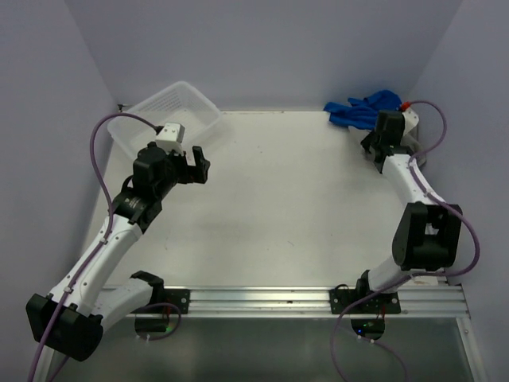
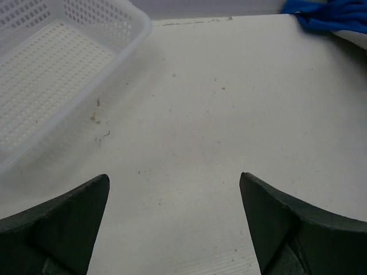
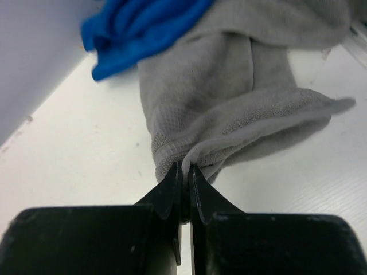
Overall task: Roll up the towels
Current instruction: Grab a towel with the right arm, then move the towel to the center of the board
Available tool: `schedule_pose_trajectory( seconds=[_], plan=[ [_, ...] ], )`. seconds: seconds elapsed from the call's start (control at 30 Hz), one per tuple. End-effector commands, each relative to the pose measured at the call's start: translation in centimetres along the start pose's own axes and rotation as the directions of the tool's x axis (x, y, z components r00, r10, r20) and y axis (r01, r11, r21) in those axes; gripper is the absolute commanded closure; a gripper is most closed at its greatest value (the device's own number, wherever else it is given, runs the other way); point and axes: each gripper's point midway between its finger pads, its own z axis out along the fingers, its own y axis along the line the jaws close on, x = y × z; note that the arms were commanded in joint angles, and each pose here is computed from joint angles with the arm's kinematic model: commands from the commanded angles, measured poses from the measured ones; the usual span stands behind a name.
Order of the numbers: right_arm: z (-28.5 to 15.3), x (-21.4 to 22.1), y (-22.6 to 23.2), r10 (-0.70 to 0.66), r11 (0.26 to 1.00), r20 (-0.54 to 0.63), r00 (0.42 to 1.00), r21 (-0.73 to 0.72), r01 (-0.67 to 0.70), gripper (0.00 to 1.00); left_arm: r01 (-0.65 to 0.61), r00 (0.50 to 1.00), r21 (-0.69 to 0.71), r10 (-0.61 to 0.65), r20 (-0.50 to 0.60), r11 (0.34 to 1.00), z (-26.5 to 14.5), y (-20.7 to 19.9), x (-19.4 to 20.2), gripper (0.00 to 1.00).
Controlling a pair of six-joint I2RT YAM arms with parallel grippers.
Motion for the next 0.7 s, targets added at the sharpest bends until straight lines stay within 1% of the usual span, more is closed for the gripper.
schedule_pose_trajectory(
  seconds=[0.0, 0.03, 0.13, 0.17, 0.27, 0.33, 0.37, 0.43, 0.47, 0.53, 0.57, 0.63, 0.67],
  plan=[
    [-4.9, -3.9, 1.8, 0.036, 0.996, 0.063, 0.997, -0.082, -0.031, 1.00, 0.005, 0.998, 0.039, -0.007, 0.068, 0.999, -0.8, -0.9, -2.4, 0.00],
    [-6.8, -5.5, 2.3, 0.047, 0.993, 0.102, 0.994, -0.112, -0.035, 1.00, 0.005, 0.998, 0.037, -0.007, 0.065, 0.999, -0.7, -0.9, -2.3, 0.00],
    [-10.1, -8.7, 3.0, 0.055, 0.989, 0.169, 0.984, -0.146, -0.031, 1.00, 0.002, 0.998, 0.032, -0.005, 0.069, 0.999, -0.8, -0.8, -2.5, 0.00],
    [-11.4, -10.5, 3.7, 0.062, 0.985, 0.199, 0.978, -0.170, -0.028, 1.00, 0.002, 0.997, 0.030, -0.005, 0.071, 1.000, -0.8, -0.7, -2.5, 0.00],
    [-12.7, -11.3, 4.2, 0.035, 0.985, 0.179, 0.983, -0.171, -0.004, 1.00, 0.001, 0.998, 0.027, -0.003, 0.066, 1.000, -0.7, -0.7, -2.4, 0.00],
    [-13.7, -12.6, 4.7, 0.027, 0.986, 0.174, 0.984, -0.168, 0.003, 1.00, -0.001, 0.998, 0.023, -0.001, 0.060, 1.000, -0.6, -0.6, -2.2, 0.00],
    [-14.5, -14.1, 5.3, 0.034, 0.985, 0.197, 0.980, -0.175, 0.001, 1.00, -0.001, 0.998, 0.021, -0.001, 0.059, 1.000, -0.6, -0.6, -2.2, 0.00],
    [-15.2, -15.1, 5.6, 0.035, 0.984, 0.208, 0.977, -0.178, 0.002, 1.00, -0.001, 0.998, 0.019, -0.001, 0.056, 1.000, -0.6, -0.5, -2.1, 0.00],
    [-15.7, -16.5, 6.5, 0.045, 0.980, 0.231, 0.972, -0.200, 0.002, 1.00, 0.000, 0.998, 0.017, 0.000, 0.055, 1.000, -0.5, -0.5, -2.1, 0.00],
    [-16.2, -17.5, 7.1, 0.038, 0.980, 0.225, 0.974, -0.198, 0.008, 1.00, -0.002, 0.998, 0.018, 0.001, 0.055, 1.000, -0.5, -0.5, -2.1, 0.00],
    [-16.6, -19.3, 8.2, 0.045, 0.977, 0.249, 0.967, -0.214, 0.010, 1.00, -0.002, 0.999, 0.015, 0.001, 0.051, 1.000, -0.4, -0.4, -2.0, 0.00],
    [-16.8, -20.5, 8.8, 0.034, 0.976, 0.266, 0.963, -0.214, 0.025, 1.00, -0.002, 0.999, 0.012, 0.002, 0.048, 1.000, -0.3, -0.4, -1.9, 0.00],
    [-18.4, -22.7, 9.5, 0.055, 0.971, 0.319, 0.946, -0.237, 0.023, 1.00, -0.002, 0.999, 0.011, 0.002, 0.047, 1.000, -0.2, -0.4, -1.9, 0.00]
  ],
)
